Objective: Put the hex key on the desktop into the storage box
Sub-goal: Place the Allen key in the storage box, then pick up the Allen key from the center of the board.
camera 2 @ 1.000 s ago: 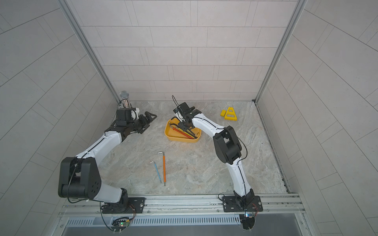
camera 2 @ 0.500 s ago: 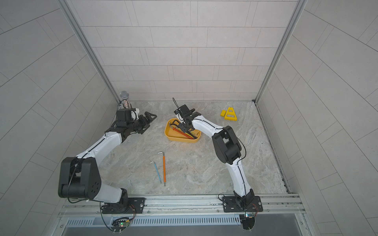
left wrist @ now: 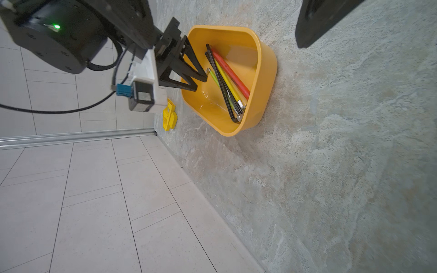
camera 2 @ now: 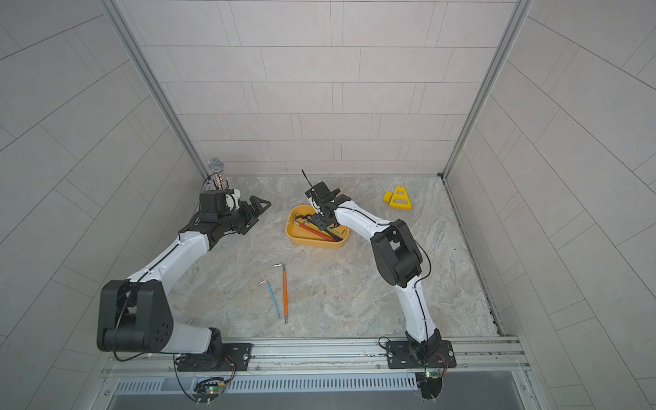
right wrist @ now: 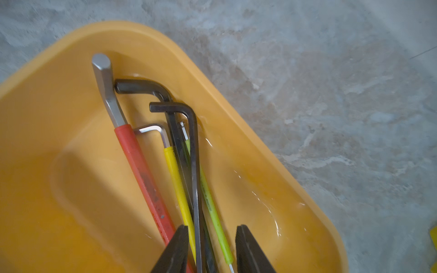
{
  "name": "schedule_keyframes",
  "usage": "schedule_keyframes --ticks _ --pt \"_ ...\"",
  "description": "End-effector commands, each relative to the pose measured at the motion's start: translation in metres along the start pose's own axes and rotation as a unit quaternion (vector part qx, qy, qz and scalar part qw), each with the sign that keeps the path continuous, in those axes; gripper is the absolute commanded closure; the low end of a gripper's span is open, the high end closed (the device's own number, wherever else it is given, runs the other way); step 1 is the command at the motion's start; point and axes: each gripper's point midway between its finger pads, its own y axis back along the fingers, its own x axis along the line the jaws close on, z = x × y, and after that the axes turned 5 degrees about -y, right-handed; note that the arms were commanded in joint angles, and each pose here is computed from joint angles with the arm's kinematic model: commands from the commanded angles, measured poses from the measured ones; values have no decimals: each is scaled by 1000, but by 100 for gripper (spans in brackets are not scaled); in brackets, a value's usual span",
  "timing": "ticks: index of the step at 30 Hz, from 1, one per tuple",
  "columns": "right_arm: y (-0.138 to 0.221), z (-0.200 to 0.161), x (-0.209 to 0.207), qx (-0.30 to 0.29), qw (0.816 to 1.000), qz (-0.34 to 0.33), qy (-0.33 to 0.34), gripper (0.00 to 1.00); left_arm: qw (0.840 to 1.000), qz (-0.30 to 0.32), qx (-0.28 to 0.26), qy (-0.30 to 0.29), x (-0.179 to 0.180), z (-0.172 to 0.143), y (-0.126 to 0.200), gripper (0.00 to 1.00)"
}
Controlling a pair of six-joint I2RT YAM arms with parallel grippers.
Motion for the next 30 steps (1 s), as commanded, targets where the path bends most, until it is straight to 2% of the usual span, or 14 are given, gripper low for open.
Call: schedule_keyframes --ticks 1,5,8,11,16,18,19,20,23,26,30 --pt "67 22 -14 -52 997 -9 -65 55 1000 15 7 -4 9 -16 15 0" --pt "93 8 -8 -58 989 23 -130 48 1000 17 2 -4 12 -32 35 0" --pt "102 -14 2 -17 984 49 -170 47 1000 13 -19 7 18 -38 51 0" --pt "112 -34 16 -2 980 58 -192 47 999 11 -33 20 25 -44 64 0" --pt "133 -55 42 -13 971 85 -225 43 999 3 5 40 32 -66 63 0" --pt "139 -61 58 -18 966 110 -234 38 998 2 26 52 36 -74 58 0" --pt "141 -65 64 -17 965 115 -234 25 998 5 37 54 38 -78 57 0" --pt "143 -70 68 -15 965 111 -238 21 997 12 49 51 41 -82 57 0" --pt "144 -83 80 -11 965 98 -243 20 995 69 67 26 57 -90 65 0" --pt "140 -96 99 -2 969 83 -234 20 991 121 64 7 71 -92 77 0" --pt "129 -107 130 8 972 69 -223 24 988 148 36 -3 74 -85 88 0"
